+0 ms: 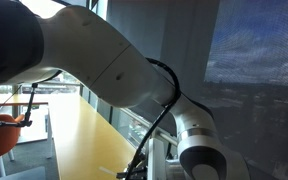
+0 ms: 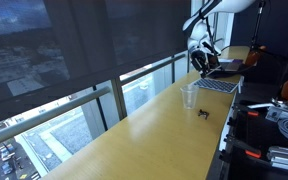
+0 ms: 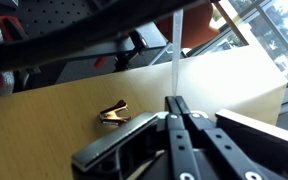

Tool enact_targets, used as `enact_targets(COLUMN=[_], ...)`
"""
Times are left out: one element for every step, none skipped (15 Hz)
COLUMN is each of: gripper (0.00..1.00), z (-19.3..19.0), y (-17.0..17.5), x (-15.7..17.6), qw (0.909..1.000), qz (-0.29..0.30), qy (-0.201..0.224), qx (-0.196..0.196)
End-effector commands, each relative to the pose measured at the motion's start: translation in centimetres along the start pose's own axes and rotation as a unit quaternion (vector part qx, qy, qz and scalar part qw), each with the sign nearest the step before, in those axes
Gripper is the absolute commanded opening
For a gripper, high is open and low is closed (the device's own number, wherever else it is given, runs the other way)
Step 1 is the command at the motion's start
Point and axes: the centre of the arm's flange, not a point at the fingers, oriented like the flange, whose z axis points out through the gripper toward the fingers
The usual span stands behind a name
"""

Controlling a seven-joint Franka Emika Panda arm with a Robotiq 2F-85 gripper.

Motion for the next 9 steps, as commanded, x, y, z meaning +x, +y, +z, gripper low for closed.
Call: enact_targets(gripper=[0.02, 0.0, 0.0, 0.0, 0.0, 0.0, 0.0, 0.0, 0.0], z=[-1.8, -1.8, -1.6, -1.3, -1.1, -0.9, -0.7, -0.5, -0.5], y=[0.2, 0.5, 0.7, 0.8, 0.9, 0.9, 0.8, 0.8, 0.8], x=[0.6, 0.6, 0.6, 0.6, 0.6, 0.7, 0.8, 0.9, 0.9], qw=[0.9995, 0.9993, 0.9991, 0.9988, 0.9985, 0.9984, 0.9982, 0.998, 0.9979], qz=[0.004, 0.004, 0.005, 0.005, 0.005, 0.004, 0.003, 0.003, 0.004], qy=[-0.007, -0.011, -0.012, -0.019, -0.025, -0.028, -0.031, -0.033, -0.034], qx=[0.03, 0.036, 0.039, 0.044, 0.048, 0.05, 0.052, 0.054, 0.055])
